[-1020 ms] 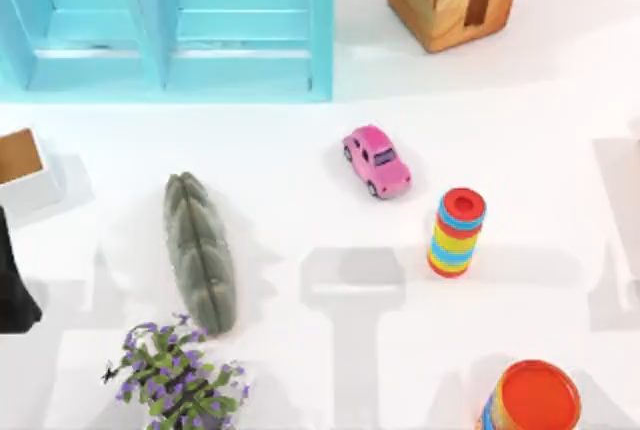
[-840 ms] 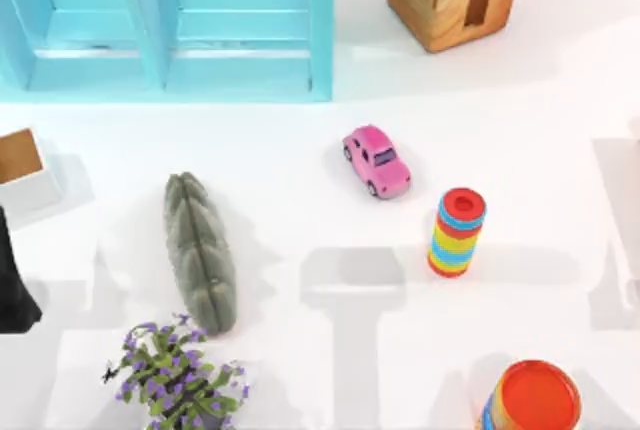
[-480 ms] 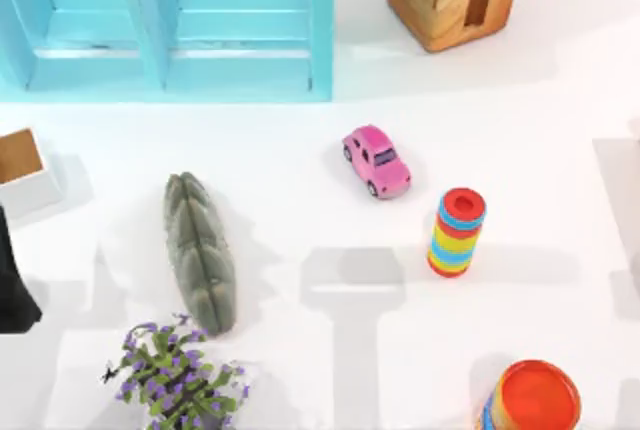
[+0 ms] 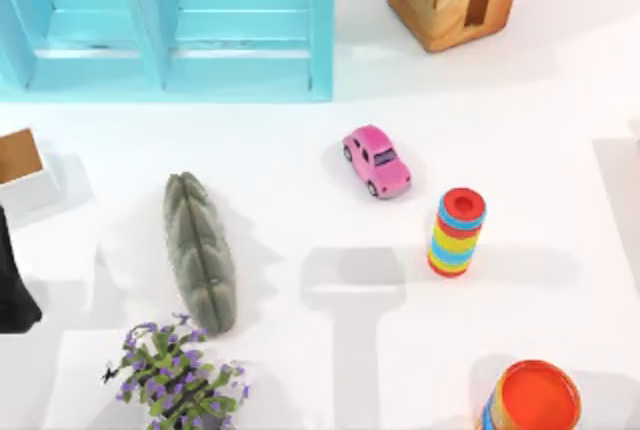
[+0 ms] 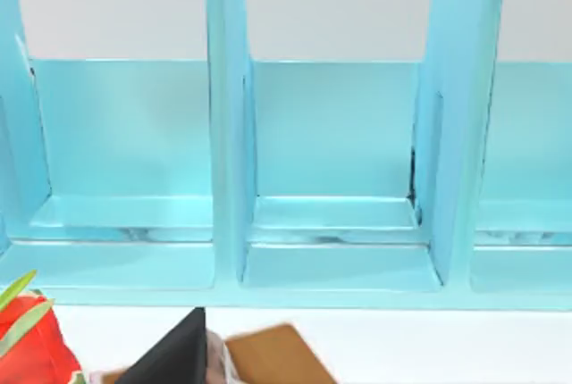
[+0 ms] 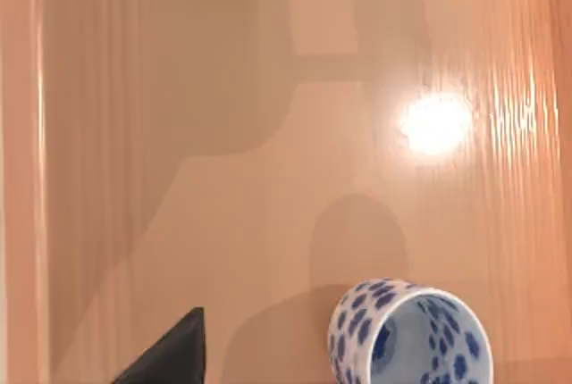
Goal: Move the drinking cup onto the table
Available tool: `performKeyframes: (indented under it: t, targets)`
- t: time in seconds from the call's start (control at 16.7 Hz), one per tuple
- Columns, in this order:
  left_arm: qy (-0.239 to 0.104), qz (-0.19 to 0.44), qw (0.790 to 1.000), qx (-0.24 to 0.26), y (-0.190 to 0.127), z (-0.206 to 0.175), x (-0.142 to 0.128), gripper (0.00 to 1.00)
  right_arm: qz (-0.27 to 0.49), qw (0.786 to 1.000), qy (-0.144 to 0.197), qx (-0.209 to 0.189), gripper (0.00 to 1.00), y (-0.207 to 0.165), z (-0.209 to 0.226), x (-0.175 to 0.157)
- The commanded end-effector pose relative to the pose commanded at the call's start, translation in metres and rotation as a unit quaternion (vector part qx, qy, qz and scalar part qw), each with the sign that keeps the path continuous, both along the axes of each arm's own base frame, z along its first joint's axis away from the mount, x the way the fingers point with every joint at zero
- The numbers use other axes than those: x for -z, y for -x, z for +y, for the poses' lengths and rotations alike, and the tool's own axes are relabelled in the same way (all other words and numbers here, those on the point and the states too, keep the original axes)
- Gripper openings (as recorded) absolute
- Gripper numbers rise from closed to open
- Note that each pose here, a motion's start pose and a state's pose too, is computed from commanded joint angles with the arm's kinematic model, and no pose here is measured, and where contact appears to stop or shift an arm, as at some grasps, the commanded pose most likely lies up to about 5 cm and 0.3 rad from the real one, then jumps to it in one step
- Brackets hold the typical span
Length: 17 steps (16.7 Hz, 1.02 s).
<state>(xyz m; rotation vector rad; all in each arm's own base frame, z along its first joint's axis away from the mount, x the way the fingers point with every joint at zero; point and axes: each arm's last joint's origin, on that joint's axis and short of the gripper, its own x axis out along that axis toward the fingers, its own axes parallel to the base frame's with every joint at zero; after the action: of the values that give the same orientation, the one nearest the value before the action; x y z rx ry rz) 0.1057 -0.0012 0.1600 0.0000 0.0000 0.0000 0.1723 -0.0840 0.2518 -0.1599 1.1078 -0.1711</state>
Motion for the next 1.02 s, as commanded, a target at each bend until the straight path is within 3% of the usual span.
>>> performKeyframes:
  t: [0.24,0.48,1.02]
  targets:
    - [0.0,0.0,1.0,0.0,0.0,0.0,0.0,1.0,0.148,0.987,-0.06,0.004,1.0,-0.027,-0.046,-0.001]
    - [0.0,0.0,1.0,0.0,0.0,0.0,0.0,1.0,0.219,0.97,-0.107,0.002,1.0,-0.038,-0.077,0.002]
    - [0.0,0.0,1.0,0.0,0.0,0.0,0.0,1.0,0.228,0.967,-0.113,0.002,1.0,-0.04,-0.081,0.012]
